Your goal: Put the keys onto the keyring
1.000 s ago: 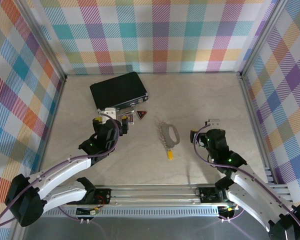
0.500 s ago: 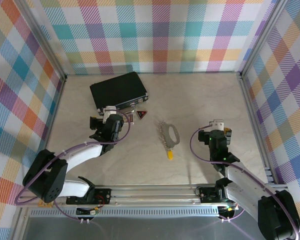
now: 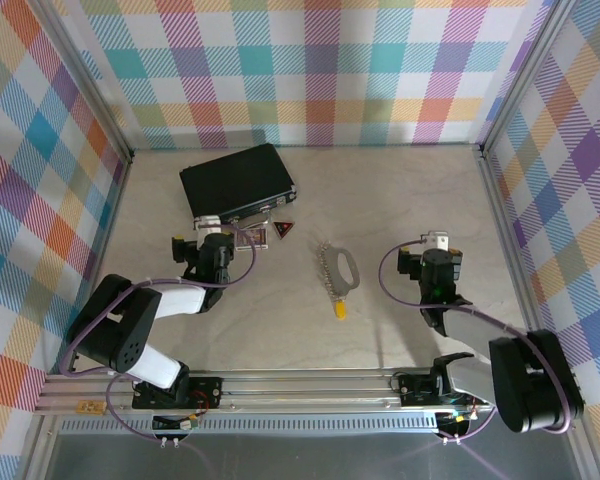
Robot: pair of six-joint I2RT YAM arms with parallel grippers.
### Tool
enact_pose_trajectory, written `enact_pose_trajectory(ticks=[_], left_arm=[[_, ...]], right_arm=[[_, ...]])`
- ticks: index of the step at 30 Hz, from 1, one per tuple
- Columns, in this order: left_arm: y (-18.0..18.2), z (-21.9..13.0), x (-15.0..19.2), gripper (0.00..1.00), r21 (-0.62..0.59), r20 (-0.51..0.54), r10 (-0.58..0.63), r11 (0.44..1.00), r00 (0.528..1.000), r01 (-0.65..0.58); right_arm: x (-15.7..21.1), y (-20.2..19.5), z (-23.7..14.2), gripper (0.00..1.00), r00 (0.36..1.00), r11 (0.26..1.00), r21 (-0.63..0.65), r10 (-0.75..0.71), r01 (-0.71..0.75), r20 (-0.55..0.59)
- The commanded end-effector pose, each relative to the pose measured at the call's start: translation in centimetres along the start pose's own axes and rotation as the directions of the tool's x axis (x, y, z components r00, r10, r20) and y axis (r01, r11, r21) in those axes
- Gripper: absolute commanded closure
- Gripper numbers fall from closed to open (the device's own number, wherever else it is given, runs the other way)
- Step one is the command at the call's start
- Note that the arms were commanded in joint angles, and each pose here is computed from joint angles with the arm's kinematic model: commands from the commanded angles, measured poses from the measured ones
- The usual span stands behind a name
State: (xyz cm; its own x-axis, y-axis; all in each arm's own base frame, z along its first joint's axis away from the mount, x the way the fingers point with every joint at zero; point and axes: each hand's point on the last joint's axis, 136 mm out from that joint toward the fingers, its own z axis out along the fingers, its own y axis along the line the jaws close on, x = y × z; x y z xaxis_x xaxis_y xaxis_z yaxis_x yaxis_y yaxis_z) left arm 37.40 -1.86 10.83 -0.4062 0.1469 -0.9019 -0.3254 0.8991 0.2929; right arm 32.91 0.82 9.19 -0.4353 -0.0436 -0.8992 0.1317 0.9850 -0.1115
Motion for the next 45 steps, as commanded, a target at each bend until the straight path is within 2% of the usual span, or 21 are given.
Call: enact_pose_trajectory(ticks=[1,5,11,17,20,23,24,25,27,29,33,45], left_arm=[[0.7,0.3,-1.6,0.00,0.008,0.086,-0.057,0.998,0.995,0.056],[1.7,1.0,-0.7,0.00,0.013,0.109,-0.123,0.992,0.986,0.122],[1.8,1.4,-0.4,0.00,0.054,0.088,-0.153,0.987,0.984,0.149],[1.8,1.9,0.0,0.00,0.108,0.058,-0.189,0.977,0.980,0.182],[1.6,2.1,0.2,0.00,0.150,0.047,-0.205,0.969,0.978,0.196],[1.0,2.4,0.6,0.00,0.207,0.027,-0.215,0.957,0.976,0.205],[1.0,2.5,1.4,0.00,0.199,0.015,-0.213,0.958,0.977,0.206],[1.2,2.7,1.3,0.00,0.198,0.055,-0.227,0.957,0.972,0.212],[0.9,2.8,1.6,0.00,0.206,0.005,-0.215,0.956,0.977,0.210],[0.9,3.0,1.4,0.00,0.205,0.019,-0.217,0.956,0.976,0.209],[1.0,3.5,1.6,0.00,0.218,-0.019,-0.237,0.947,0.971,0.235],[1.3,3.7,1.7,0.00,0.217,-0.022,-0.245,0.945,0.969,0.244]], right_arm=[[-4.2,0.5,0.6,0.01,0.988,0.997,-0.037,0.069,-0.065,0.138],[-4.4,0.5,1.3,0.01,0.989,0.997,-0.038,0.069,-0.064,0.134],[-4.6,0.1,2.7,0.01,0.991,0.996,-0.039,0.080,-0.076,0.103],[-4.8,0.8,4.4,0.01,0.996,0.990,-0.126,0.078,-0.071,0.053],[-3.9,0.7,5.3,0.01,0.987,0.983,-0.160,0.109,-0.090,0.117],[-3.3,1.3,5.9,0.01,0.993,0.980,-0.183,0.097,-0.082,0.073],[-3.2,1.4,5.9,0.01,0.993,0.979,-0.187,0.096,-0.080,0.074],[-3.1,1.3,5.9,0.01,0.992,0.979,-0.183,0.099,-0.084,0.076],[-3.0,1.1,6.1,0.01,0.991,0.979,-0.181,0.108,-0.093,0.073],[-3.0,1.0,6.1,0.01,0.991,0.979,-0.182,0.111,-0.096,0.071],[-2.9,1.0,6.2,0.01,0.991,0.978,-0.182,0.114,-0.100,0.066],[-3.0,1.0,6.1,0.01,0.991,0.978,-0.183,0.111,-0.096,0.072]])
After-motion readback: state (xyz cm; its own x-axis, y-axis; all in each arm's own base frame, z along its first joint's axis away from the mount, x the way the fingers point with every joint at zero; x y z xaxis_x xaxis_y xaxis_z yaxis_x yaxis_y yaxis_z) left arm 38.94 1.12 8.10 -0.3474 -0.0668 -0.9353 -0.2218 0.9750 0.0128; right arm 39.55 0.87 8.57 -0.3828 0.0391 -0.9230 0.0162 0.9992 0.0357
